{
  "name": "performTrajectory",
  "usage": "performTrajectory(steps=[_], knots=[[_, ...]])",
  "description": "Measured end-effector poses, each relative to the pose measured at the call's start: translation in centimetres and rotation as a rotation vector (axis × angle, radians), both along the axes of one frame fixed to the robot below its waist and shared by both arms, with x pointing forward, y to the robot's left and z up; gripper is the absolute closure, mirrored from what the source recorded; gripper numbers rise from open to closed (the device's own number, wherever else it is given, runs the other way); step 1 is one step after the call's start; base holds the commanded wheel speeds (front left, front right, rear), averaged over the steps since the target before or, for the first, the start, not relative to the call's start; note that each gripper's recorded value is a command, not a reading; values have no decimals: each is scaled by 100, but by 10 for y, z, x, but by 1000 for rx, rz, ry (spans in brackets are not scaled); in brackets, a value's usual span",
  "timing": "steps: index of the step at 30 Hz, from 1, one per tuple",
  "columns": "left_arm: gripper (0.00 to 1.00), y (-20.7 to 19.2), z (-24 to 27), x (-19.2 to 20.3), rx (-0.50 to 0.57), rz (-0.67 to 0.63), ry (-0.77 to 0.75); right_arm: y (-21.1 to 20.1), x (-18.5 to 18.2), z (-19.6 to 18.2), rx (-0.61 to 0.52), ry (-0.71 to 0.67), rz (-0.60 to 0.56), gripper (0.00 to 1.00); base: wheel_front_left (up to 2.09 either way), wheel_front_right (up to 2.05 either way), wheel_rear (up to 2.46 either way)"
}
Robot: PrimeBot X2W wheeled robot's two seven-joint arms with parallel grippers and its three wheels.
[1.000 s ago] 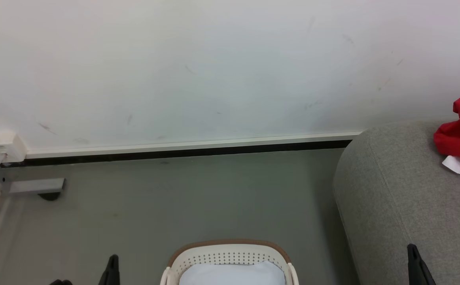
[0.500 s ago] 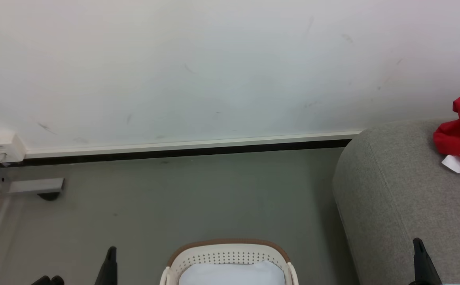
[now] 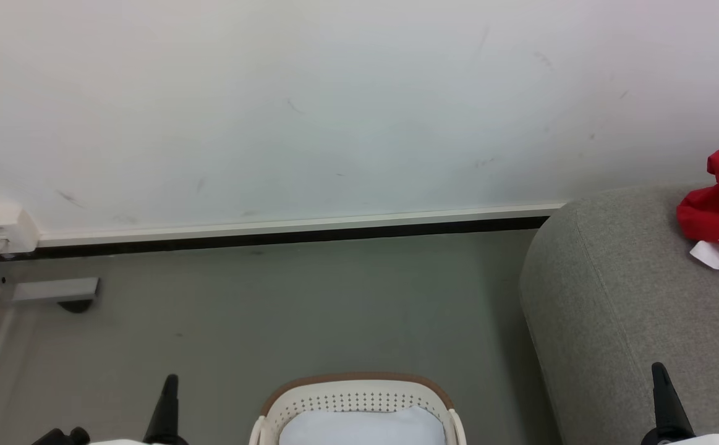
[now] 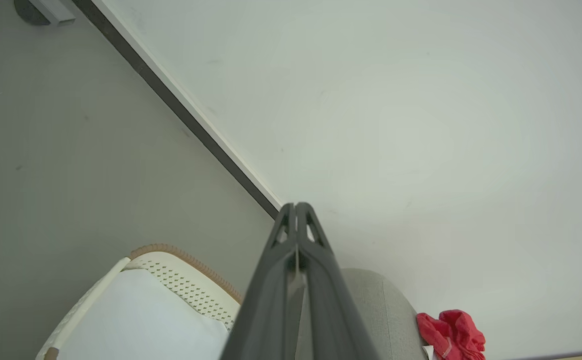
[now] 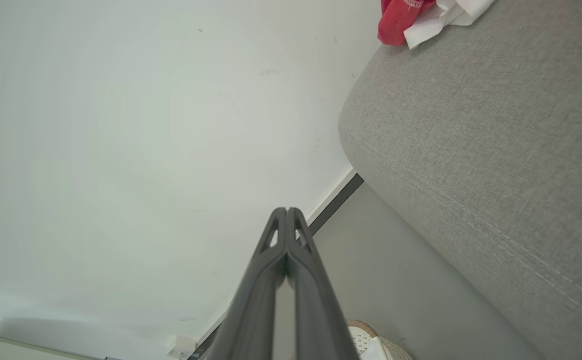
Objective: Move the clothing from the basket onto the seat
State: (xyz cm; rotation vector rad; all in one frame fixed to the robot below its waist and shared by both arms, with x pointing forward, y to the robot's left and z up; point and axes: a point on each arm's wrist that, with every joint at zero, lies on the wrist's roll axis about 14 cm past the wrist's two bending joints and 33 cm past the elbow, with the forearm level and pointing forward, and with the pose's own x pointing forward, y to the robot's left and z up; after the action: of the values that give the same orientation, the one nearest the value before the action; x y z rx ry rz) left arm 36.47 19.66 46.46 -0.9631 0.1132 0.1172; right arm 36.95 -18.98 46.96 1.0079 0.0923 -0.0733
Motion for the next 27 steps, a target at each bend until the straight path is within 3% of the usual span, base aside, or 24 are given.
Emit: performTrajectory(steps=[27], knots=[[100,1,14,10,-282,12,-49,-4,9,14,261,-37,-17,100,0,0,0]])
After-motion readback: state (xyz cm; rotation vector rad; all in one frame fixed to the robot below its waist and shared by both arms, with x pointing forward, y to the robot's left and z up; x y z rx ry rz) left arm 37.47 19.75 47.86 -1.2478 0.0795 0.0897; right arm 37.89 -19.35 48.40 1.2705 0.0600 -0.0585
